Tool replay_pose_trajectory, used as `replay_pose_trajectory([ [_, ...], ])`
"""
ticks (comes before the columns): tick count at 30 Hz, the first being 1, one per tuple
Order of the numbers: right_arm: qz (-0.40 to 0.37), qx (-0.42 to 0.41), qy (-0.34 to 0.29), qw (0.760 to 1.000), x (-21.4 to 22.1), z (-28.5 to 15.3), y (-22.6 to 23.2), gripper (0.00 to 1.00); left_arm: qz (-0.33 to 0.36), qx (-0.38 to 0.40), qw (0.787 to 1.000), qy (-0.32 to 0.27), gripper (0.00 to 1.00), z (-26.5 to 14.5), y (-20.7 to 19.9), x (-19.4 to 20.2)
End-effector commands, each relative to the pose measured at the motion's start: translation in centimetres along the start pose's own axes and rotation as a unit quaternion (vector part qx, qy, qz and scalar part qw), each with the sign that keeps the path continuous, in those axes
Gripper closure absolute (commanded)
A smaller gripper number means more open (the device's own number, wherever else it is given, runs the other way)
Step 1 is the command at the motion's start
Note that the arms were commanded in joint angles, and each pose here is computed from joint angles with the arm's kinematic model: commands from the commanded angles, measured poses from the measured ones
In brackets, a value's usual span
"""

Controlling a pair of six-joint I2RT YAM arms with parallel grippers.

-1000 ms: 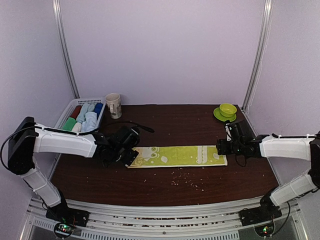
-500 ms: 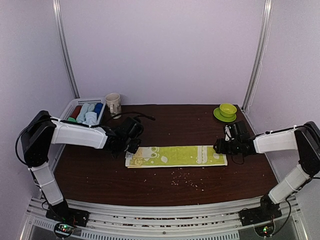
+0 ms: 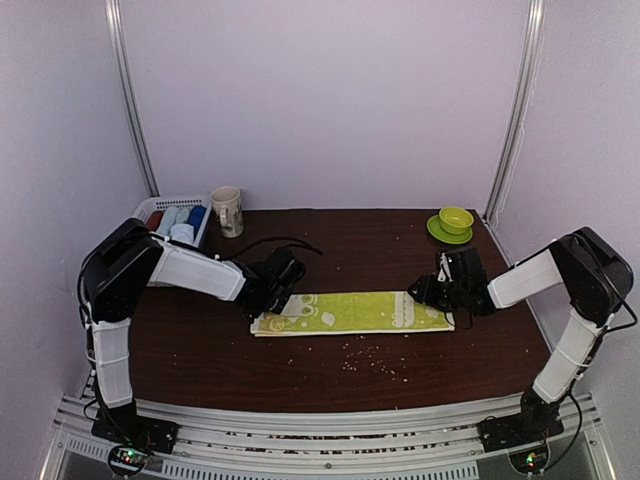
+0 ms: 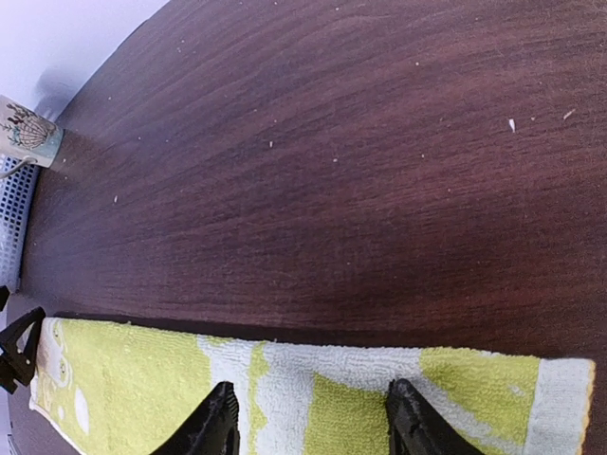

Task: Roll the towels
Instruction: Pick up the towel from the center of the board.

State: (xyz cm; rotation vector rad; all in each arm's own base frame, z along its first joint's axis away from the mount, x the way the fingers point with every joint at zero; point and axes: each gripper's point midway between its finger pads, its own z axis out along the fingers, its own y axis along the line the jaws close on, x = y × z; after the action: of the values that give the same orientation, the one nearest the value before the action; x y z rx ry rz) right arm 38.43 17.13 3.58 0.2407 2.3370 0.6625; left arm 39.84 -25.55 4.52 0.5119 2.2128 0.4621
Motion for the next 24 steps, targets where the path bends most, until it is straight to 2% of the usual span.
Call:
replay_pose_trajectory([
  [1,0.018,0.001,-0.022,1.0,-1.1,0.3,-0.3,0.46,0.013,-0.038,0.999,0.013,0.21,0.5,1.1,2.0],
  [9,0.023,0.015,-0.021,0.999,-2.0,0.3,-1.4,0.44,0.023,-0.055,0.998,0.035,0.19,0.7,1.7,5.1],
  [12,0.014,0.008,-0.021,1.0,-2.6,-0.6,-0.5,0.41,0.014,-0.05,0.998,0.023,0.14,0.0,2.1,3.8],
  [17,-0.016,0.032,-0.04,0.999,-4.1,-3.9,-0.1,0.3,-0.021,-0.029,0.999,-0.015,0.03,-2.6,3.5,-0.3],
  [24,-0.045,0.097,-0.032,0.994,-2.3,-6.3,-3.2,0.26,-0.062,0.012,0.997,-0.037,0.02,-5.3,4.5,-1.2],
])
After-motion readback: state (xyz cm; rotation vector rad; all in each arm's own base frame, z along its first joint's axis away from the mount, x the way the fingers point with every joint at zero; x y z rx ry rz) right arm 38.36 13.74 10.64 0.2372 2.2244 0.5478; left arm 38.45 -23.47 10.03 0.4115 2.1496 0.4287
